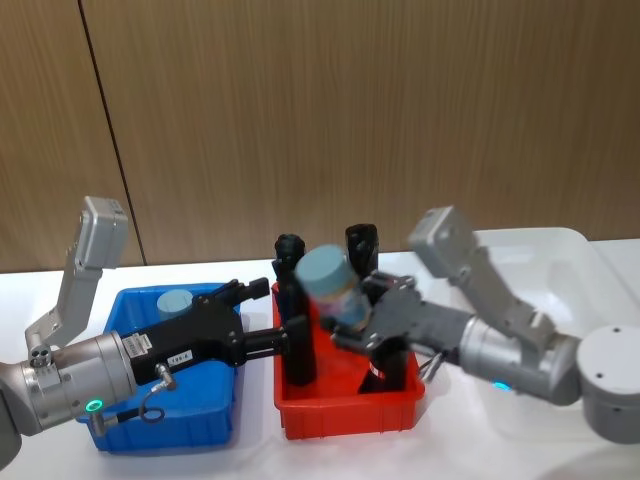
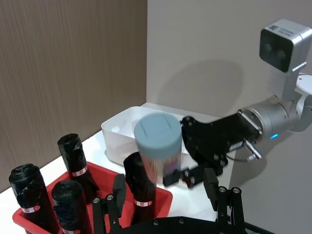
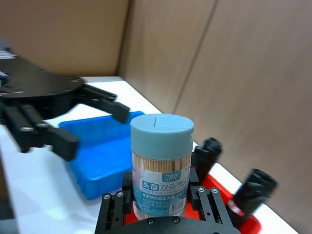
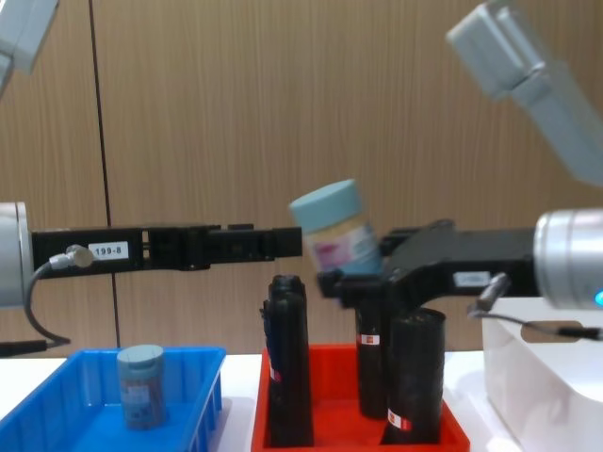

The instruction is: Pick the cotton swabs from the blue box and place them into the white box.

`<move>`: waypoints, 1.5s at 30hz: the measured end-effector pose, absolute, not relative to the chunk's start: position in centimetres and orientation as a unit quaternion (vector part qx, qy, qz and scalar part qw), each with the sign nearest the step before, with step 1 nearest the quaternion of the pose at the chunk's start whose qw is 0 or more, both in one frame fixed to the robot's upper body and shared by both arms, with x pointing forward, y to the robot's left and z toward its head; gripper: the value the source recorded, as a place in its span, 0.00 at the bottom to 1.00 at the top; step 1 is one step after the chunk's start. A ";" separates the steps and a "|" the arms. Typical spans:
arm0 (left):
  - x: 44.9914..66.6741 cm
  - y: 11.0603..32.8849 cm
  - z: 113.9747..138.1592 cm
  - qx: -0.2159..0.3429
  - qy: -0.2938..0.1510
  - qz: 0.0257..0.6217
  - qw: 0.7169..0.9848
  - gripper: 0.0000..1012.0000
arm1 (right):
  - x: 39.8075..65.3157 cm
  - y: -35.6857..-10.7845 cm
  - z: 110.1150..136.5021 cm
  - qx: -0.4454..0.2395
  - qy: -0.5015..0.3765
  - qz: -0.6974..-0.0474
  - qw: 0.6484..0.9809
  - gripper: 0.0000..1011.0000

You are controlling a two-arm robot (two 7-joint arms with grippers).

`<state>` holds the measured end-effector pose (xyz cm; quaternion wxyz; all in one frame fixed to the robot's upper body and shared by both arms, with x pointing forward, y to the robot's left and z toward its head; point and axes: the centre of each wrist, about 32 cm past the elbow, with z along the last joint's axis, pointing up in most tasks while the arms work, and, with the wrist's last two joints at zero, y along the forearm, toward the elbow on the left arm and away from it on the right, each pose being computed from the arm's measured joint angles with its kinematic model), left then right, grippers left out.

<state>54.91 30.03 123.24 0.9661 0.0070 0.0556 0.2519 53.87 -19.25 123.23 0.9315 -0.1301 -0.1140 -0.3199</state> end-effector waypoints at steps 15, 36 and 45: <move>54.9 30.0 123.2 0.007 0.056 0.252 0.966 0.99 | 54.2 -25.2 124.6 -0.109 -0.125 -0.420 0.892 0.64; 54.9 30.0 123.2 0.007 0.056 0.252 0.966 0.99 | 55.7 -30.7 122.0 -0.131 -0.073 -0.506 0.850 0.64; 54.9 30.0 123.2 0.007 0.056 0.252 0.966 0.99 | 56.2 -31.9 120.0 -0.147 -0.044 -0.522 0.839 0.64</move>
